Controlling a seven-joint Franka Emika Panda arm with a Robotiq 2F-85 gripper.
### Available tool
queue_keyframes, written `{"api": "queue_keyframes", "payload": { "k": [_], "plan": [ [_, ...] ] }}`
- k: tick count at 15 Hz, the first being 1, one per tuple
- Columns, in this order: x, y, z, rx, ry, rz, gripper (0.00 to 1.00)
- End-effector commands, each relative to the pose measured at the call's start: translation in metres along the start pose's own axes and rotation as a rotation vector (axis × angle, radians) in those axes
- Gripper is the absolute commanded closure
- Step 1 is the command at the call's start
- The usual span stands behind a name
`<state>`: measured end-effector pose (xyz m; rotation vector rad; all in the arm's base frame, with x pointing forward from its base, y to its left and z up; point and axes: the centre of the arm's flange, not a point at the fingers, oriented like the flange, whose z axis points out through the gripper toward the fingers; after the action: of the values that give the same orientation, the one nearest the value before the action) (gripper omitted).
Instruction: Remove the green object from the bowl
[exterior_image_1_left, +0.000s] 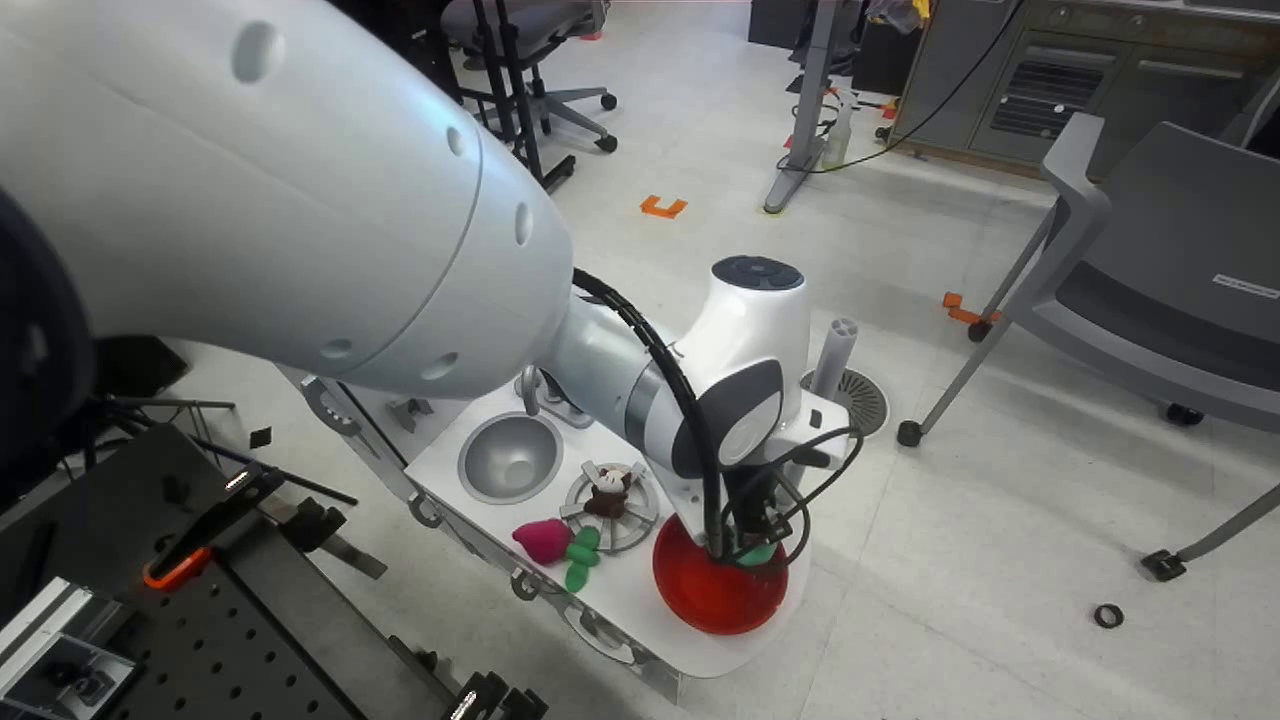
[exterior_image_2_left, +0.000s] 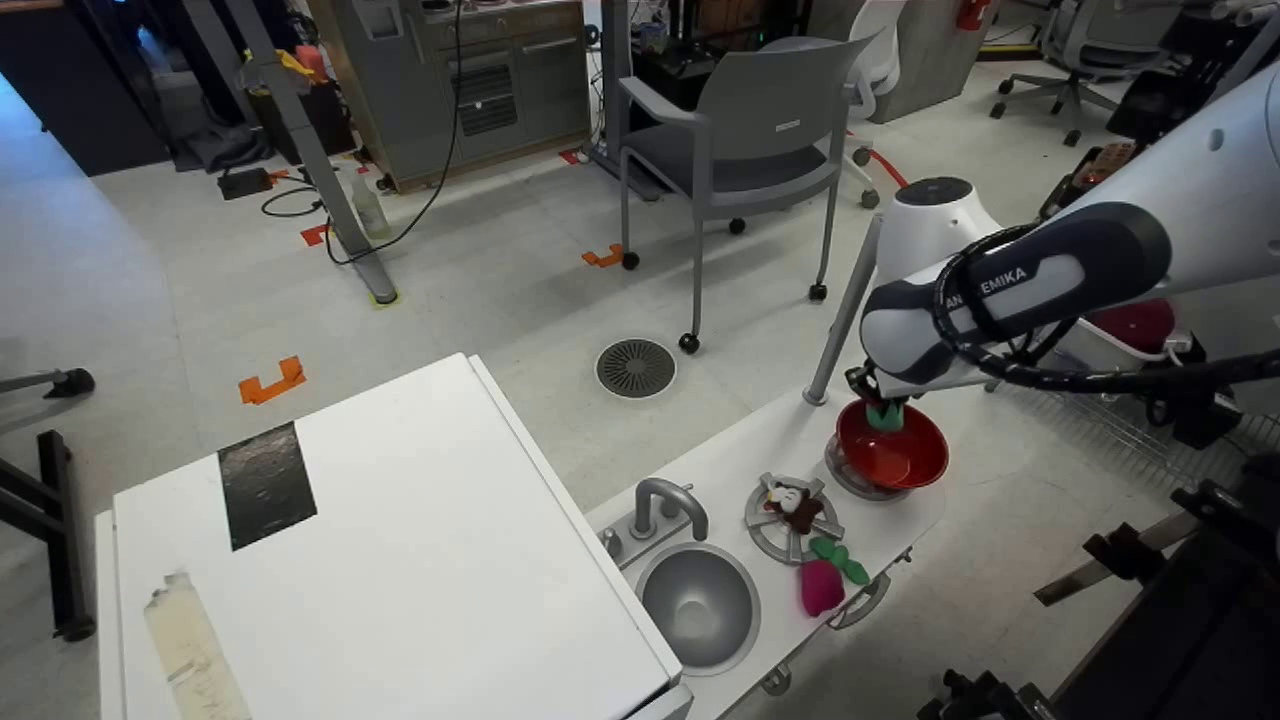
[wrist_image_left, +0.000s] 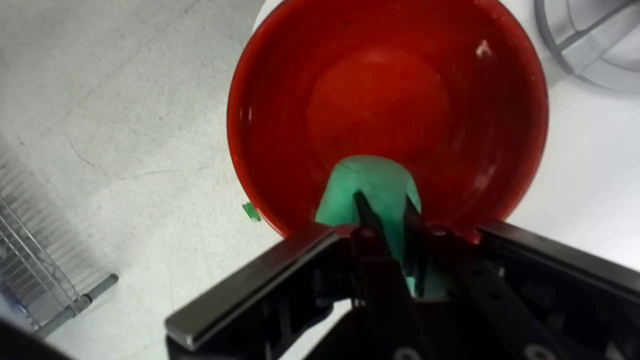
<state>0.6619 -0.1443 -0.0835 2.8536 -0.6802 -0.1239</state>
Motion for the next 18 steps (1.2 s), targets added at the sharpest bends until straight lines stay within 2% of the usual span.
{"api": "queue_keyframes", "payload": {
  "k": [1, 5, 7, 10, 13, 18],
  "plan": [
    [-0.049, 0.022, -0.054, 0.076, 0.066, -0.035, 0.97],
    [-0.082, 0.028, -0.069, 0.174, -0.028, -0.055, 0.97],
    [-0.106, 0.025, -0.069, 0.202, -0.068, -0.101, 0.97],
    [-0.146, 0.023, -0.067, 0.216, -0.079, -0.140, 0.97],
    [-0.171, 0.018, -0.046, 0.223, -0.106, -0.165, 0.97],
    [-0.181, 0.008, 0.003, 0.199, -0.057, -0.201, 0.97]
  ]
}}
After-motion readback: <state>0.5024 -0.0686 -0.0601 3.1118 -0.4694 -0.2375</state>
